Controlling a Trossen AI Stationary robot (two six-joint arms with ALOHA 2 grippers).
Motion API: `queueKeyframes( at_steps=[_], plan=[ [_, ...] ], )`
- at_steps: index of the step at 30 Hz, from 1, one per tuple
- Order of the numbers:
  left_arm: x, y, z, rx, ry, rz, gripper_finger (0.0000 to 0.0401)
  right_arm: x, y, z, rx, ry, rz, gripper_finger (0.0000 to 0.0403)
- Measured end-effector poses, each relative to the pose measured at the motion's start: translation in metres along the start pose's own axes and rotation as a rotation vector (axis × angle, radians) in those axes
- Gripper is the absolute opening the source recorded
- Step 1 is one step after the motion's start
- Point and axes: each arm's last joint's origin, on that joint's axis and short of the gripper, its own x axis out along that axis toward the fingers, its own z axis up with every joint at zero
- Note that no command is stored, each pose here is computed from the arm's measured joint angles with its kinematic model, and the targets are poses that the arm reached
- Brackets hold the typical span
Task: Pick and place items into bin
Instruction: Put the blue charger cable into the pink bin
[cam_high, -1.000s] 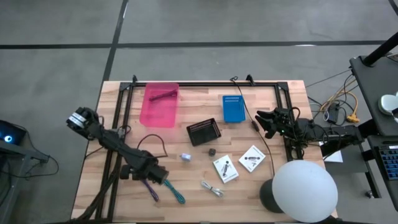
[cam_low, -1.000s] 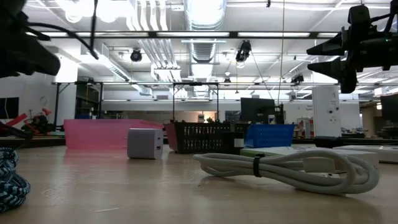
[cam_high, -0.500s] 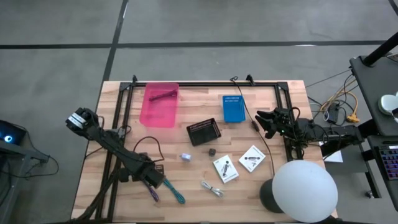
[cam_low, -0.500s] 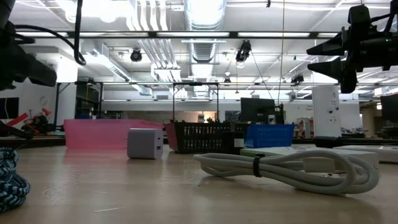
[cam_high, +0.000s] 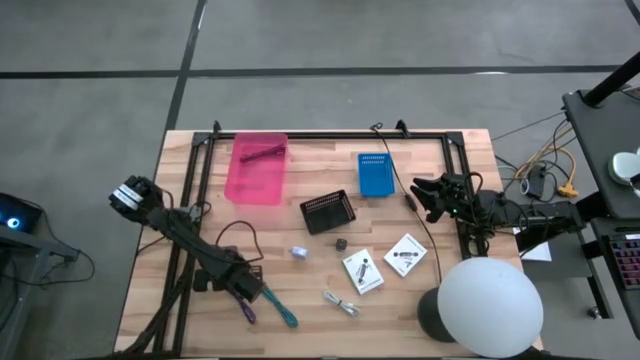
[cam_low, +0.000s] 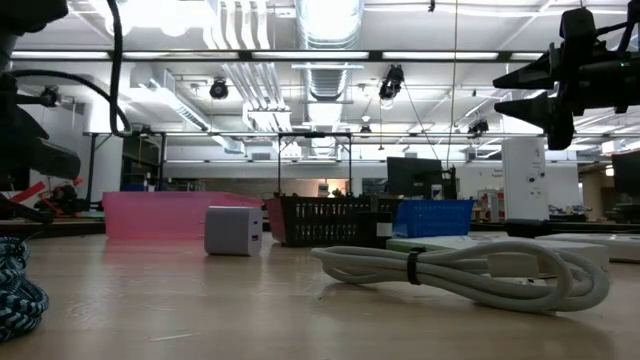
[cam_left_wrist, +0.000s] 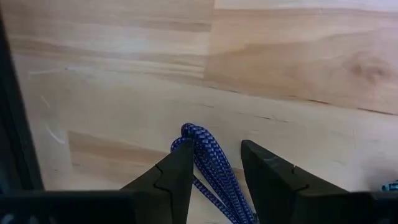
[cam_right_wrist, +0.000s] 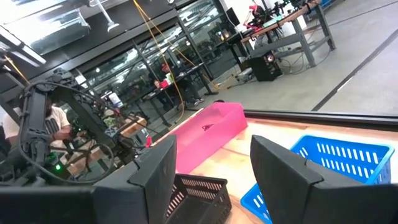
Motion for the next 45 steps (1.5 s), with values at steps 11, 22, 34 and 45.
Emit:
queueKeyframes(
  at_steps=[11, 22, 34, 45],
  plan=[
    [0.003, -0.005, -0.005, 0.104, 0.035, 0.004, 0.0070, 0.000, 0.000, 0.000, 0.000, -0.001, -0.001, 0.0192],
    [0.004, -0.006, -0.006, 0.233, 0.040, -0.003, 0.0003, 0.000, 0.000, 0.000, -0.001, -0.001, -0.002, 0.0192],
    [-0.018, 0.001, -0.003, 0.449, 0.052, -0.102, 0.0001, 0.000, 0.000, 0.000, -0.001, 0.000, -0.001, 0.0192],
    [-0.064, 0.006, 0.016, 0.571, -0.192, -0.451, 0.0000, 0.000, 0.000, 0.000, -0.001, 0.000, -0.001, 0.0192]
  ],
)
